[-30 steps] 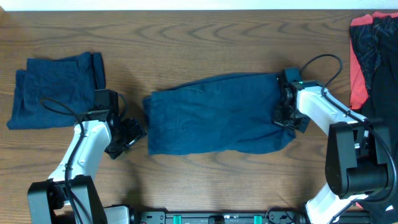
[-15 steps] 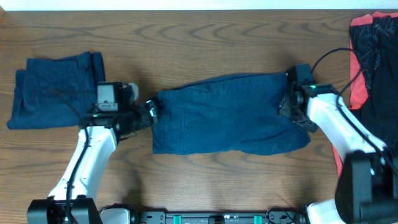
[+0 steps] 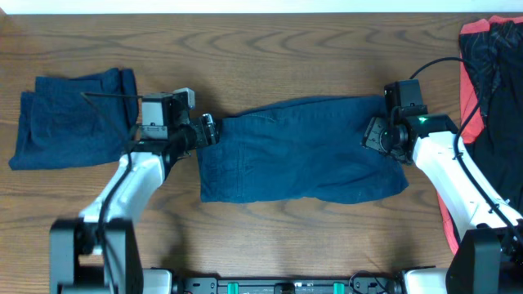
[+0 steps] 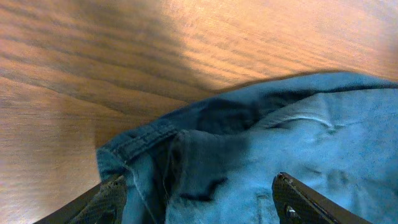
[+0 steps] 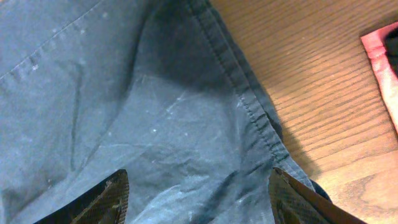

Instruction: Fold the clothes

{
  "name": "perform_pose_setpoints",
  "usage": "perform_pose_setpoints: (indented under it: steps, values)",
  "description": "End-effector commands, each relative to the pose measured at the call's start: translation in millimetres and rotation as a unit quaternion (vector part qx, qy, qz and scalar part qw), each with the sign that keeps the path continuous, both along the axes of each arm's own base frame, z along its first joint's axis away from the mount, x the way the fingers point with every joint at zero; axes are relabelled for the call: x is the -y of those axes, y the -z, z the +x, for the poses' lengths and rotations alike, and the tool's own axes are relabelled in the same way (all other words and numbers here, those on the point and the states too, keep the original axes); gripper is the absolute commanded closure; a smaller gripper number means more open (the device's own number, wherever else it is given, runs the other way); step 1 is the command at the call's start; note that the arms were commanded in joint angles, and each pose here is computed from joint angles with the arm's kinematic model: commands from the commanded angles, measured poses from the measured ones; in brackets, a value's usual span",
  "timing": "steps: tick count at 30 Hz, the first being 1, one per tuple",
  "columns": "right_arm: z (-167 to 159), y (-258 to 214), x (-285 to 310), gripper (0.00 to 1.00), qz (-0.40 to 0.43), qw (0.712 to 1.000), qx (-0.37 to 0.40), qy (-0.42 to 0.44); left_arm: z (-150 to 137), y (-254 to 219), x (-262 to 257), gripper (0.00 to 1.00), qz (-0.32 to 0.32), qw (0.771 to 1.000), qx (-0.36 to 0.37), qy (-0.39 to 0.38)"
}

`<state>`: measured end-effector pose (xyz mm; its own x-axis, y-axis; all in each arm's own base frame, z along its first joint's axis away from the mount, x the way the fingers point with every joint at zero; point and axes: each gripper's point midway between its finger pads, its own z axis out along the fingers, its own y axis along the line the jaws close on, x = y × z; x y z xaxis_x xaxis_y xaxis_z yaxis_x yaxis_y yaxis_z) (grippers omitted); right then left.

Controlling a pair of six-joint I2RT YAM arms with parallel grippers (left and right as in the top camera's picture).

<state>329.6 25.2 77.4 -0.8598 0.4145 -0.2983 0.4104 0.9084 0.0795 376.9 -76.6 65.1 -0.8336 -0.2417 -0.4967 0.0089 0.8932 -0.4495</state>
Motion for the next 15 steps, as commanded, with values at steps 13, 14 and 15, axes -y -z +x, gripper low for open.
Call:
perform_pose_setpoints:
  steps: [13,14,15]
  values:
    - [-3.1,-0.7,-1.7,0.30,0.006,1.000,-0.005,-0.013,2.8,11.2,19.2,0.94,-0.042,0.999,-0.015,0.030]
    - [-3.1,-0.6,-1.7,0.29,0.006,1.000,-0.005,-0.013,2.7,4.1,19.2,0.94,-0.046,0.999,-0.010,0.027]
    - [-3.0,-0.7,-1.6,0.29,0.006,1.000,-0.004,-0.012,1.4,-3.7,18.9,0.94,-0.047,0.999,-0.005,0.024]
